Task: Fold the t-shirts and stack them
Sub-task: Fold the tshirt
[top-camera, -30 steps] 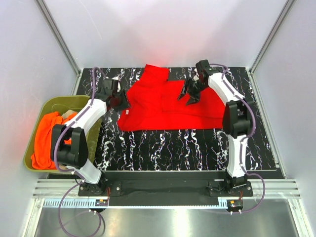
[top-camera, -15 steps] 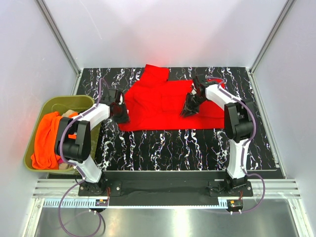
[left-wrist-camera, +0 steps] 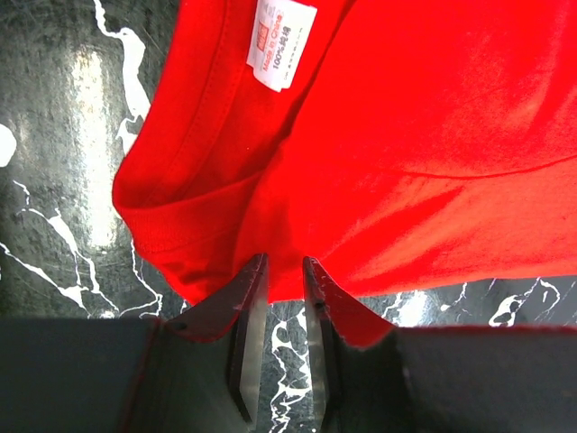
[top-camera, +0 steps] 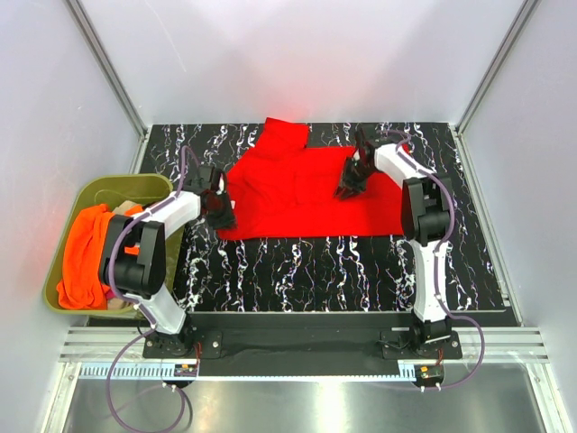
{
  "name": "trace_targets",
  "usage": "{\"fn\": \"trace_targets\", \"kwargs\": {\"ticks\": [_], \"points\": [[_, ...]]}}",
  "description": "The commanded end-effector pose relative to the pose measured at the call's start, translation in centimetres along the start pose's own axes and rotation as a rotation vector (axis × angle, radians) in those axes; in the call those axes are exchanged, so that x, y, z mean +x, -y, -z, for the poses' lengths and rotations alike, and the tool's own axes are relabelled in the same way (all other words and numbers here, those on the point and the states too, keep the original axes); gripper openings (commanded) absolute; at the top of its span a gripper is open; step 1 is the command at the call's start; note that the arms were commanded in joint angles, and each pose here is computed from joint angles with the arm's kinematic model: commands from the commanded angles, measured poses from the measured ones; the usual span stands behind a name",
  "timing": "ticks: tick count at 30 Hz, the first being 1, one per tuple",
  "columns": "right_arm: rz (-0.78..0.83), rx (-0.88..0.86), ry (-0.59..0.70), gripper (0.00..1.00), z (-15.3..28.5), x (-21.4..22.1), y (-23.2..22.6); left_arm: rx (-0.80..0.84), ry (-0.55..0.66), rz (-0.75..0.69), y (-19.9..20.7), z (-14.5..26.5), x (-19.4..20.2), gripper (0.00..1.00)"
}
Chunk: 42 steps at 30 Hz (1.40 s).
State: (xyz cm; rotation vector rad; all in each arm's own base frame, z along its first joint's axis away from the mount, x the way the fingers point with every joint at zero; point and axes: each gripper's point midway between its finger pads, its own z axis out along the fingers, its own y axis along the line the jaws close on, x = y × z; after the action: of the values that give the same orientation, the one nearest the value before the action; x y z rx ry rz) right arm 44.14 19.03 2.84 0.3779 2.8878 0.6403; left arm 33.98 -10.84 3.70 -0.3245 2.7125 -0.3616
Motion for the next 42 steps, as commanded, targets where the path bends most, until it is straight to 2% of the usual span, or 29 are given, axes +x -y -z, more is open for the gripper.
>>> {"fn": "trace_targets", "kwargs": {"ticks": [1,3,5,7,8,9,14,20,23,28,37,42], "points": [[0.057,0.018,0.135,0.34,3.0,-4.8,-0.8,0.051,0.109,-0.004,1.5,2.7,-2.6,0.27],[0.083,0.043,0.162,0.35,4.5,-5.9,-0.8,0.067,0.117,0.000,1.8,3.3,-2.6,0.27],[0.094,0.055,0.161,0.36,6.6,-5.1,-0.8,0.090,0.129,0.002,2.3,4.0,-2.8,0.29],[0.086,0.092,0.132,0.41,6.8,-3.2,0.9,0.096,0.122,0.003,2.4,3.9,-2.8,0.30],[0.087,0.099,0.162,0.42,8.3,-3.0,1.1,0.099,0.121,0.003,2.5,3.9,-2.9,0.31],[0.063,0.127,0.126,0.43,7.8,-1.6,2.9,0.099,0.114,0.002,2.5,3.6,-2.9,0.31],[-0.050,0.117,0.143,0.46,9.0,-0.5,6.7,0.093,0.088,-0.001,2.6,2.0,-3.4,0.31],[-0.170,0.171,0.147,0.41,9.2,0.0,11.3,0.046,0.030,0.029,0.8,-0.6,-3.0,0.30],[-0.253,0.208,0.140,0.34,9.2,0.4,14.6,0.018,0.010,0.050,-0.3,-1.2,-2.7,0.30],[-0.298,0.284,0.118,0.30,8.8,1.9,18.1,-0.064,-0.010,0.057,-2.4,-2.0,-1.7,0.30],[-0.437,0.408,0.055,0.29,8.5,5.2,24.7,-0.166,-0.103,0.075,-4.7,-2.0,0.8,0.29],[-0.488,0.404,0.036,0.32,9.2,7.6,24.9,-0.159,-0.144,0.087,-5.0,-0.7,3.1,0.30]]}}
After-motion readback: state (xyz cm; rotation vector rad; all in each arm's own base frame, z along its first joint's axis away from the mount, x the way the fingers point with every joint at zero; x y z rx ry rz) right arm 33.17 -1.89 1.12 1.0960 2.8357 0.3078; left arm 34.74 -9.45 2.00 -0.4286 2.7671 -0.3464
